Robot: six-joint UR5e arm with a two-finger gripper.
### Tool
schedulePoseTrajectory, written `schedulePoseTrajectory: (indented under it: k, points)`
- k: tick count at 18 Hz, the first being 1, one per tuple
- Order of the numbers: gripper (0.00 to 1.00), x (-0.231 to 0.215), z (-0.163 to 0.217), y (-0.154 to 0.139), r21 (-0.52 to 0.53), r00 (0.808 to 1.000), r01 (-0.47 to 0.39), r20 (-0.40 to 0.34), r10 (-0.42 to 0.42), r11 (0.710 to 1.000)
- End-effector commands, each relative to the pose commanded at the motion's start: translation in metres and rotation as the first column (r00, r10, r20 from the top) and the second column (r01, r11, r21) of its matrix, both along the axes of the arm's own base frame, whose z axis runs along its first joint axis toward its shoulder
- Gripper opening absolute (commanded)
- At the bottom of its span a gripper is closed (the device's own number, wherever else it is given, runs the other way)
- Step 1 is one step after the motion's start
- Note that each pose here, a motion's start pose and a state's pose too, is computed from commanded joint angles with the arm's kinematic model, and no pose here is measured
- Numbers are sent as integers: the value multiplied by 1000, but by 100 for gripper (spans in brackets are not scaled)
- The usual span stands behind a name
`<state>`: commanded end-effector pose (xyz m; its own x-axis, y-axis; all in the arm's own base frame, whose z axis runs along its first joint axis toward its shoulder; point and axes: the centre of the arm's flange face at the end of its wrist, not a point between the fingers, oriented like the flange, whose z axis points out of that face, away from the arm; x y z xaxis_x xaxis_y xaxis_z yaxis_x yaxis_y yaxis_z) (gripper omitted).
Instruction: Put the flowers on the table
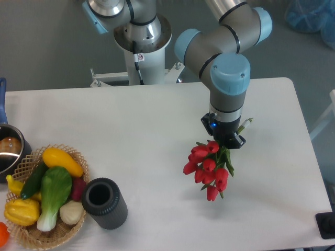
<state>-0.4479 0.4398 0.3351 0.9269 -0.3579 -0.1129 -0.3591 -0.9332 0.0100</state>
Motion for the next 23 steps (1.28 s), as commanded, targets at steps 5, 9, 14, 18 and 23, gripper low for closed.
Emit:
schedulePoseTrajectory:
  k: [5, 9, 14, 18, 23]
  points:
    - [8, 1, -2, 1, -2, 1000, 2, 3, -2, 1000]
    - [9, 1, -11, 2, -5, 1000, -16, 16, 16, 1000]
    - [25, 7, -32, 13, -21, 999, 4, 44, -3, 1000]
    - [56, 4, -41, 20, -9, 999, 12, 30, -11, 1000]
    - [100, 4, -42, 21, -6, 999, 18, 31, -18, 1000]
